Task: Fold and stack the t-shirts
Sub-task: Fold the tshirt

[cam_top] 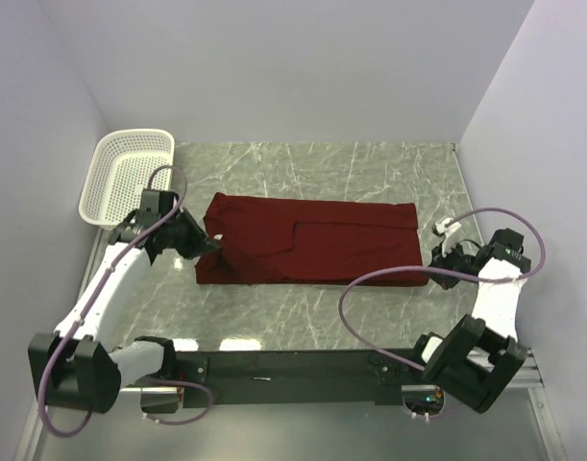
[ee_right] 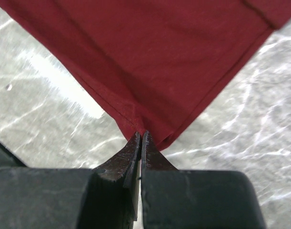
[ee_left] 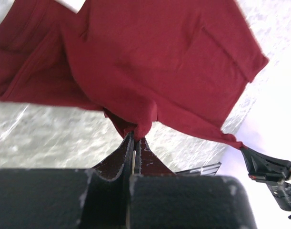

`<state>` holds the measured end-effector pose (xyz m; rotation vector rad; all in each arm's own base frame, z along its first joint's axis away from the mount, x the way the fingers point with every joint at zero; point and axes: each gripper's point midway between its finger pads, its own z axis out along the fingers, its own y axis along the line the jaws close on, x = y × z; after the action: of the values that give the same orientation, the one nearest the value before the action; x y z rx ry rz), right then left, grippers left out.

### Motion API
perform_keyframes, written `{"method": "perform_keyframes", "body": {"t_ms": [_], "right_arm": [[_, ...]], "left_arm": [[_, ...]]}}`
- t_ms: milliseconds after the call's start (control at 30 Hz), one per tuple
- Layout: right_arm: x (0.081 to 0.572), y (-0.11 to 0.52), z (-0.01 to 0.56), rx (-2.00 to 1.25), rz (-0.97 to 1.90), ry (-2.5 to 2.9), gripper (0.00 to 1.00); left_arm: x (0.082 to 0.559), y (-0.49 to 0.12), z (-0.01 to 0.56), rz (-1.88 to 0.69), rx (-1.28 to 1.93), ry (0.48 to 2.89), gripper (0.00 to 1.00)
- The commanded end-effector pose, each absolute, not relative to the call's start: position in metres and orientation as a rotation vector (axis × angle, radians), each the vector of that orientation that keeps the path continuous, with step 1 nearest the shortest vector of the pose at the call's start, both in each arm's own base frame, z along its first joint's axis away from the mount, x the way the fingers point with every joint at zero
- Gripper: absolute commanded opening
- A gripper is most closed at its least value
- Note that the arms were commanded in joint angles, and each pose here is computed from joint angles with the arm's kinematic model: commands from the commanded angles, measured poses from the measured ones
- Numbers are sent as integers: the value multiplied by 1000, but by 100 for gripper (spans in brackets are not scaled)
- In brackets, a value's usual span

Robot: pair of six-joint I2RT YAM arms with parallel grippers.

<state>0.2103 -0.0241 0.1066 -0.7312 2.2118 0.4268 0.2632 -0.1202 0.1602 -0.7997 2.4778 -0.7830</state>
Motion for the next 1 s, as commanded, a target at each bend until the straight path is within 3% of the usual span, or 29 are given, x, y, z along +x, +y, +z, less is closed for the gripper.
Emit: {"method": "perform_keyframes", "body": {"t_ms": [0, 600, 967], "right_arm": [[241, -39, 122, -683, 392, 2160, 0], [301, -56, 94, -544, 430, 2242, 0], [316, -60, 79, -539, 421, 2287, 1]], "left_arm": [[302, -128, 204, -862, -716, 2344, 0], [370, -136, 178, -831, -732, 2407, 0], [382, -136, 166, -812, -744, 2433, 1]]}}
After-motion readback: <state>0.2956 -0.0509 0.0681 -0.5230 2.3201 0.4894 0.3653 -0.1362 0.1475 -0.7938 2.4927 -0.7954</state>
